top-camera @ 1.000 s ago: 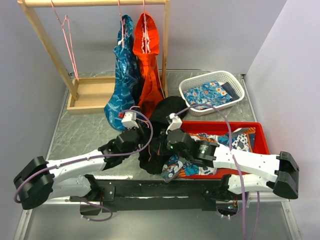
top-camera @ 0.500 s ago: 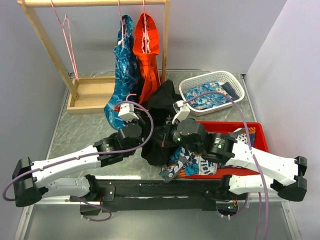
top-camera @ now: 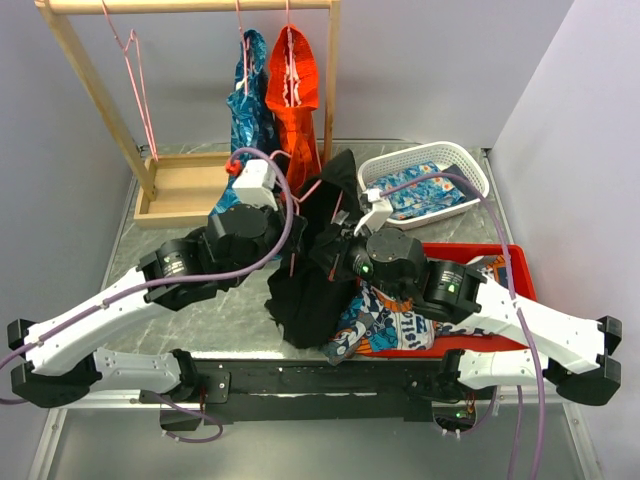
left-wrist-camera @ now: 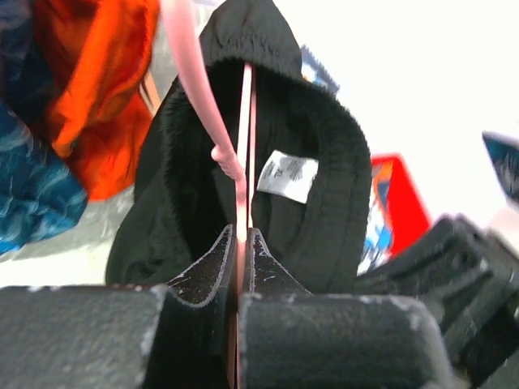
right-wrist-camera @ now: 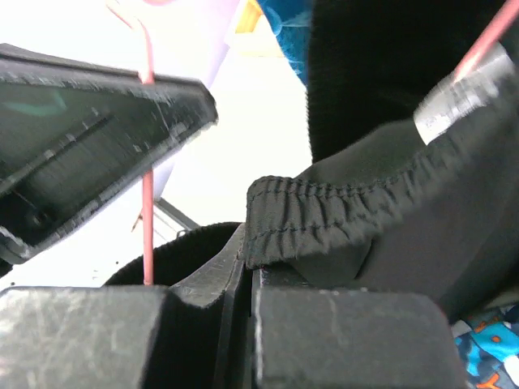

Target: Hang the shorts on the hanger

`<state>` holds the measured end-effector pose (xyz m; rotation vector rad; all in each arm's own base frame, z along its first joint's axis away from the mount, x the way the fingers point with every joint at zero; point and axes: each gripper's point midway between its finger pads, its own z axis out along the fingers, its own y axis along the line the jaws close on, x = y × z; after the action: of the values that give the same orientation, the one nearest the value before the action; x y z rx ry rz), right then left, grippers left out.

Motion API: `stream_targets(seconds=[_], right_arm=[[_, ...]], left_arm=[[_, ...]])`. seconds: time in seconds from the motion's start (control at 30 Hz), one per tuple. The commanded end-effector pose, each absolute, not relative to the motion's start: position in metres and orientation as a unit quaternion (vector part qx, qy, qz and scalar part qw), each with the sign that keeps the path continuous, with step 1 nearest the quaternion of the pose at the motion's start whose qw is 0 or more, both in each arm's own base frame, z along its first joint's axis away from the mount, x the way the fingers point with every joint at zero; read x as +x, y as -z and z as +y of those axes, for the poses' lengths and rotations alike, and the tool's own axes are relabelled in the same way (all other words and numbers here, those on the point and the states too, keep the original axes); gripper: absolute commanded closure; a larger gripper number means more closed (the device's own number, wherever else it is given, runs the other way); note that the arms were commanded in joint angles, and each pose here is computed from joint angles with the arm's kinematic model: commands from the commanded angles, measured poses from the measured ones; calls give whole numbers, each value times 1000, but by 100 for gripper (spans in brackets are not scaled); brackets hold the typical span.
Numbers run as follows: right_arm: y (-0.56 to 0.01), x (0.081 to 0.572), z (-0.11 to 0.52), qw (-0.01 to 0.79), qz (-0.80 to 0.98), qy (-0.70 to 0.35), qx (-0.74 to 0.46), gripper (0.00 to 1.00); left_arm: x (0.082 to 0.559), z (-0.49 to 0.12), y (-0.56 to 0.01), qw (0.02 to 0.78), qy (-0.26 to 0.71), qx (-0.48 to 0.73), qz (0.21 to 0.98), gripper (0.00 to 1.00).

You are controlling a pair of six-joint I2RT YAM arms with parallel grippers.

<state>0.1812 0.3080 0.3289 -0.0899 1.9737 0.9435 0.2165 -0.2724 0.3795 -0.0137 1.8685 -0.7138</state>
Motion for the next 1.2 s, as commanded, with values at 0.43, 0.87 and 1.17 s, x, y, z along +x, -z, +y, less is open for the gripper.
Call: stream_targets(seconds=[0.43,0.87,1.17], right_arm=[[-269,160,317,420,813,-386,-120,39],[-291,222,248,493,830,-245,-83,35],[-263,231,265,460,853,-196,-151,35]], left_arm=[[186,-255,-309,424,256,157,855,99],[180,-254,-327,433,271,181,841,99],[179,-255,-337,436,275,192,835,99]])
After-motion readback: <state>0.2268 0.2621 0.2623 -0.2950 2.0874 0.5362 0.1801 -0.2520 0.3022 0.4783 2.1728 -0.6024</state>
